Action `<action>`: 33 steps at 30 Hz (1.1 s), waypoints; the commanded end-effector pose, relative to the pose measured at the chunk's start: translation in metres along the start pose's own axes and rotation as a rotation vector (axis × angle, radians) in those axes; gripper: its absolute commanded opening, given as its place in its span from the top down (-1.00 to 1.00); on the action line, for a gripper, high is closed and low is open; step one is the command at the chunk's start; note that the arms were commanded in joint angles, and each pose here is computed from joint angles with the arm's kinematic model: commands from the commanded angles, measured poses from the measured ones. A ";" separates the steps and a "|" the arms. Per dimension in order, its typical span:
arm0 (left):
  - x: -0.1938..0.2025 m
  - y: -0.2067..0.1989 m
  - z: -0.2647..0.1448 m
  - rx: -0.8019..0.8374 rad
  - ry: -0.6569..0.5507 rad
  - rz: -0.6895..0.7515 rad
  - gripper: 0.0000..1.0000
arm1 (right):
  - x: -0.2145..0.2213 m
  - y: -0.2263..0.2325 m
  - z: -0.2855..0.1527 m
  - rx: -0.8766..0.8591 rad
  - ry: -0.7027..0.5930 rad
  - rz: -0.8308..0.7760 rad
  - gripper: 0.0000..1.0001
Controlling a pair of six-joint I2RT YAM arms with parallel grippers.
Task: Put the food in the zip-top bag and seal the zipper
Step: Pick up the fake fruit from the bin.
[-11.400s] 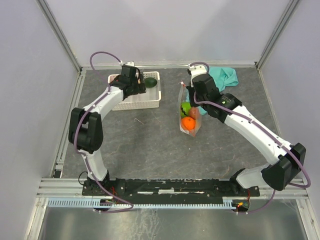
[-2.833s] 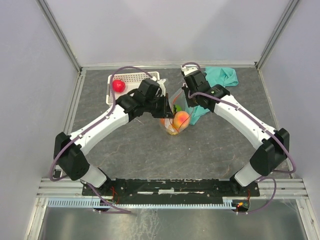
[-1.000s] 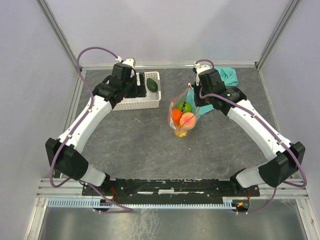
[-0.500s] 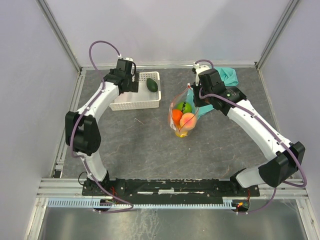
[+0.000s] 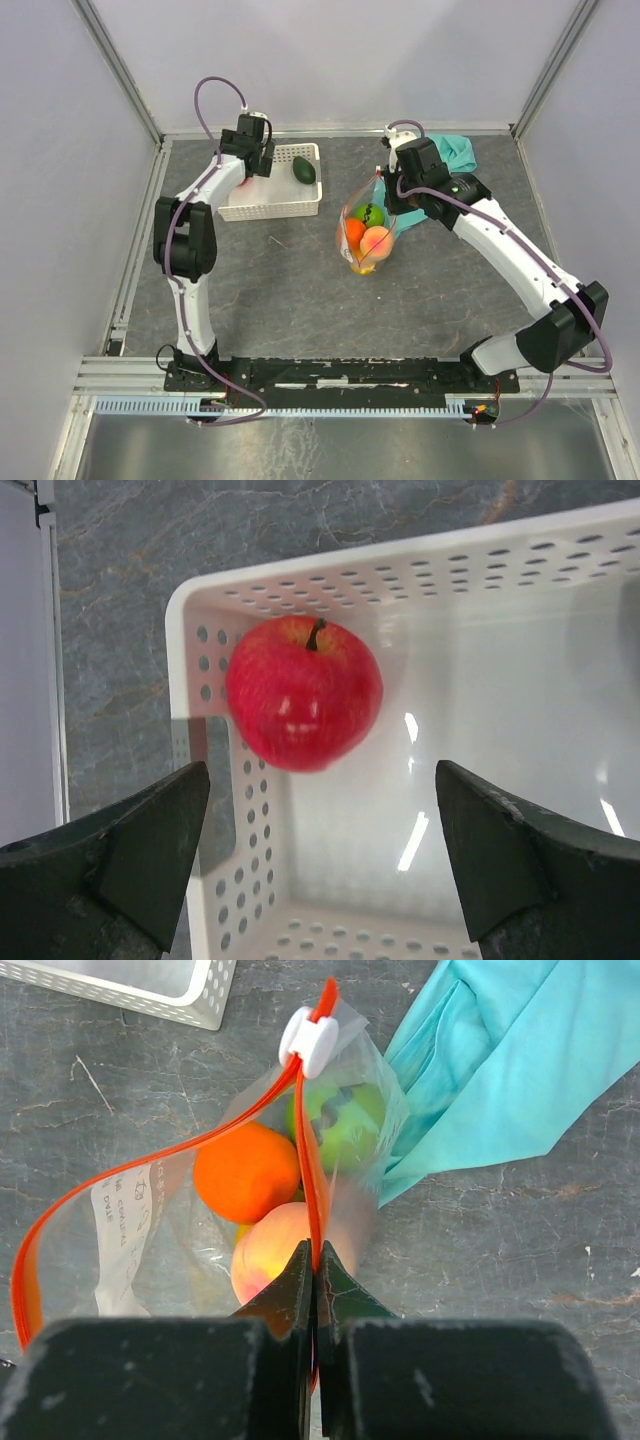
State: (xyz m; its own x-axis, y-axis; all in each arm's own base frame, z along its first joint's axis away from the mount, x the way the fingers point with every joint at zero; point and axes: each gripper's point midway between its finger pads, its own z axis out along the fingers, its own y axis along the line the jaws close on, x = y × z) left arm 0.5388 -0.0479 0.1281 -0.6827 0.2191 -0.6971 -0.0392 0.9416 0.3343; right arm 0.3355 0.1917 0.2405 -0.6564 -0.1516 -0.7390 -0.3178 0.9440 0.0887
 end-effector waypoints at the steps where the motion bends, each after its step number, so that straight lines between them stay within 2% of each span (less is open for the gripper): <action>1: -0.030 0.013 0.019 -0.059 -0.088 0.055 -1.00 | -0.017 0.007 -0.003 -0.032 -0.045 0.022 0.95; 12: -0.011 0.005 0.065 -0.065 -0.041 0.120 -0.97 | -0.015 0.008 0.001 -0.029 -0.016 0.017 0.96; 19: -0.001 -0.007 0.075 -0.024 -0.015 0.116 -0.90 | -0.012 0.007 0.001 -0.024 -0.006 0.019 0.96; 22: 0.000 -0.011 0.074 0.001 -0.010 0.106 -0.81 | -0.013 0.007 0.001 -0.025 -0.009 0.022 0.96; 25: -0.004 -0.014 0.067 0.033 -0.018 0.088 -0.63 | -0.013 0.008 0.001 -0.028 -0.009 0.024 0.96; 33: -0.026 -0.020 0.021 0.153 -0.080 -0.017 -0.35 | -0.013 0.009 0.000 -0.037 -0.015 0.025 0.96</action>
State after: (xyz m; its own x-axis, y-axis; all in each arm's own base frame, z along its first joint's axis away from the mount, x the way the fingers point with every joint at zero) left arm 0.5753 -0.0505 0.0605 -0.7077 0.3032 -0.6381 0.0868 0.9337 0.3474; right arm 0.3342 0.1962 0.2296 -0.6925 -0.1646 -0.7024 -0.3246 0.9406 0.0996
